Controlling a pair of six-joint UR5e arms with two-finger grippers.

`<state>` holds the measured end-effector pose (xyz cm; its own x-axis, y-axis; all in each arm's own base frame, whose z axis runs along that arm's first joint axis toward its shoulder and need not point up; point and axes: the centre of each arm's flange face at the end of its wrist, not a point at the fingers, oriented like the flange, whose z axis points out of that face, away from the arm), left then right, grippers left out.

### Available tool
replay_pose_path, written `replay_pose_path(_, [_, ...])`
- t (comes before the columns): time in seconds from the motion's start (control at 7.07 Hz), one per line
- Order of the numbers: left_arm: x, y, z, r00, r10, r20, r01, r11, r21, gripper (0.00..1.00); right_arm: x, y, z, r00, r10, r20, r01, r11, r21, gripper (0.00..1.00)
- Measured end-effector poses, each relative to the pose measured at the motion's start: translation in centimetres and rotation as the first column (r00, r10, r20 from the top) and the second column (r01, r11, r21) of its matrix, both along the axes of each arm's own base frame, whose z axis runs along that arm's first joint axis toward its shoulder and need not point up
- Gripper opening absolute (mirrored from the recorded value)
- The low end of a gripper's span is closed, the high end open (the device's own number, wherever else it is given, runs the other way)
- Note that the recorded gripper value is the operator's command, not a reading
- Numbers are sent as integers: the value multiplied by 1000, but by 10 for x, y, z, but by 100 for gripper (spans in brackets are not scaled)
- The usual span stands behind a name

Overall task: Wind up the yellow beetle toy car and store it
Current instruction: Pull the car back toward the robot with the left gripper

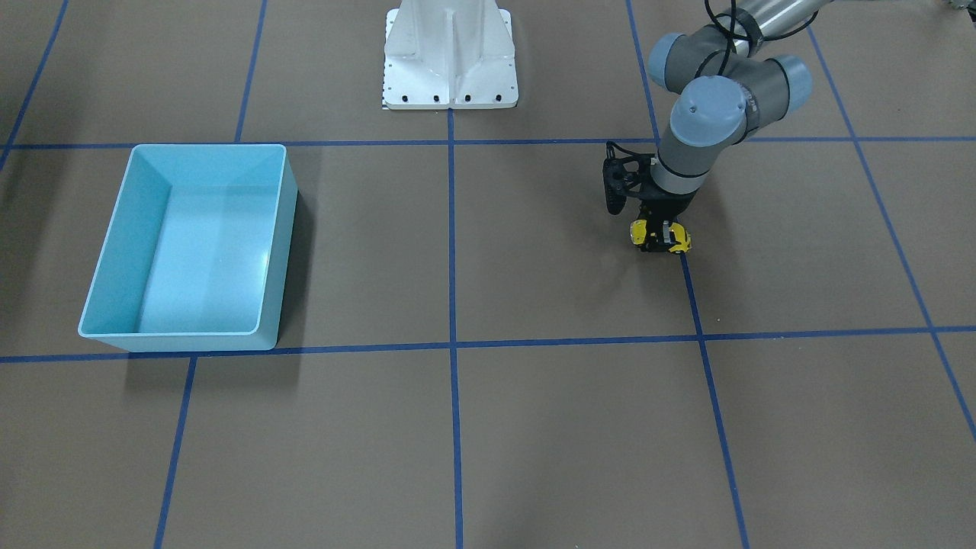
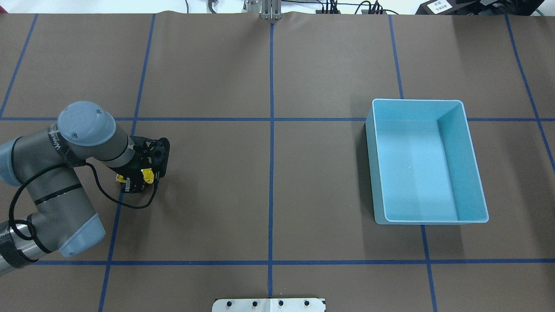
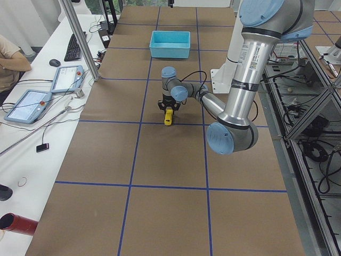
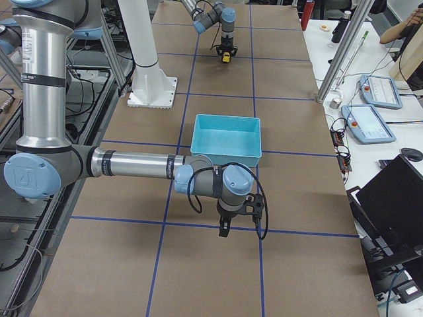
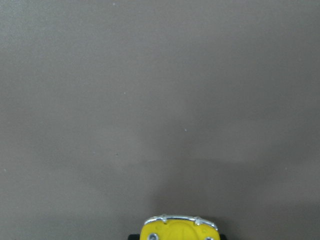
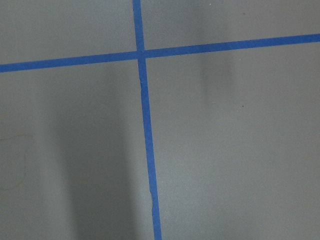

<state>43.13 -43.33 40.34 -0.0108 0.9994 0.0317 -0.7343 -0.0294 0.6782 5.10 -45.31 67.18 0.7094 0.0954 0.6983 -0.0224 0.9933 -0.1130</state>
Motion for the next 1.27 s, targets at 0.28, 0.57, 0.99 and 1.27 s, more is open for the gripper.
replay_pose_path(0.28, [-2,1,3,1000,0,-1,0,1000,0,0,0,0,0,1000,0,0,0,1000,0,99])
replay_pose_path(0.57, [-7,4,10,1000,-1,-11,1,1000,6,0,0,0,1,1000,0,0,0,1000,-1,99])
replay_pose_path(0.99, [-15,8,24,1000,-3,-23,3,1000,14,0,0,0,1,1000,0,0,0,1000,-1,99])
replay_pose_path(1.27, [-19,9,29,1000,-2,-29,2,1000,14,0,0,0,1,1000,0,0,0,1000,-1,99])
